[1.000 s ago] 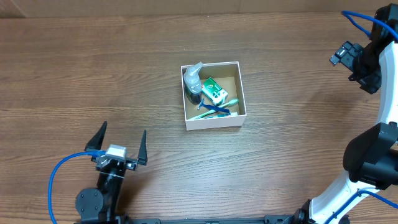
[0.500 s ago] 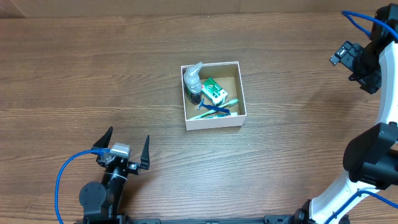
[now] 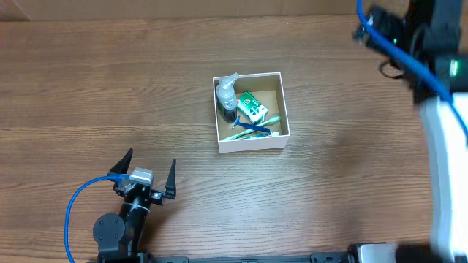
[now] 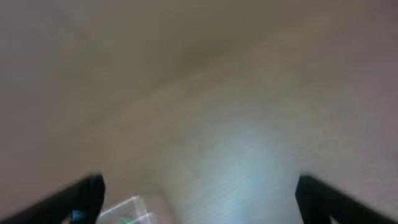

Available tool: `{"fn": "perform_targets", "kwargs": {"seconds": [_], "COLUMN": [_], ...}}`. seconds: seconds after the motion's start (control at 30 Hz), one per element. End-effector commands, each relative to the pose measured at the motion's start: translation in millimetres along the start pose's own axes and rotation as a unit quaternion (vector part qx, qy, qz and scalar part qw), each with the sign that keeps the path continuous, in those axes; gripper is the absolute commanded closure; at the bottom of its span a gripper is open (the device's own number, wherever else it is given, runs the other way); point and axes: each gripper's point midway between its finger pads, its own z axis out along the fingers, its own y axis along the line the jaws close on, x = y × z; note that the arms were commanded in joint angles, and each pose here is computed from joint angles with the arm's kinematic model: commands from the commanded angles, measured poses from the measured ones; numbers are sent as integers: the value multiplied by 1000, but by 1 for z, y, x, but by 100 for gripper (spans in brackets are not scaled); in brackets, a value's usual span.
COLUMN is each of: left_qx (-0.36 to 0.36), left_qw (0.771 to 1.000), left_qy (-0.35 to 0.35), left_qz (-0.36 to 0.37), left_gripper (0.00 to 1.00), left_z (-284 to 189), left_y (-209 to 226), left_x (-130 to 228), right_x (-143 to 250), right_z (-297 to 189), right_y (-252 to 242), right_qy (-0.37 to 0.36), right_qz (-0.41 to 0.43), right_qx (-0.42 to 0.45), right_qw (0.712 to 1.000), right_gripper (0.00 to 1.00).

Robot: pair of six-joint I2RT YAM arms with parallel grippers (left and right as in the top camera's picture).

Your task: Pack container

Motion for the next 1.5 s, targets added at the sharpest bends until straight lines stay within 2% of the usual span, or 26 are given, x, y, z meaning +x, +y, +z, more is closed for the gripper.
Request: {"fn": "perform_targets", "kwargs": {"seconds": [0.0, 0.07, 0.13, 0.2, 0.27, 0.33, 0.43, 0.63, 0.8, 0.97, 1.47], "left_qx": [3, 3, 3, 3, 3, 3, 3, 3, 3, 3, 3], "left_qw": [1000, 1000, 1000, 1000, 1000, 1000, 1000, 1000, 1000, 1000, 1000], "left_qy": [-4, -4, -4, -4, -4, -4, -4, -4, -4, -4, -4], "left_qz": [7, 7, 7, 7, 7, 7, 7, 7, 7, 7, 7], "left_gripper": [0, 0, 0, 0, 0, 0, 0, 0, 0, 0, 0], "left_z": [-1, -1, -1, -1, -1, -1, -1, -1, -1, -1, -1], "left_y": [0, 0, 0, 0, 0, 0, 0, 0, 0, 0, 0], "left_x": [-1, -1, -1, -1, -1, -1, -1, -1, -1, -1, -1], "right_x": [-6, 11, 32, 67, 86, 105, 147, 193, 231, 253, 255], "right_z": [-30, -64, -87, -108, -115, -118, -113, -103, -70, -58, -59], "right_y": [31, 38, 28, -1, -30, -49, -72, -85, -113, -113, -109], "right_qy": [-124, -160, -165, -172, -220, -274, -313, -315, -263, -217, -214], "right_qz": [8, 8, 5, 7, 5, -32, -62, -76, -66, -73, -75], "right_qx": [-86, -163, -189, -188, -171, -165, -163, -190, -136, -130, -138], "right_qw": [988, 974, 968, 967, 960, 947, 934, 927, 953, 965, 964], "right_gripper": [0, 0, 0, 0, 0, 0, 0, 0, 0, 0, 0]}}
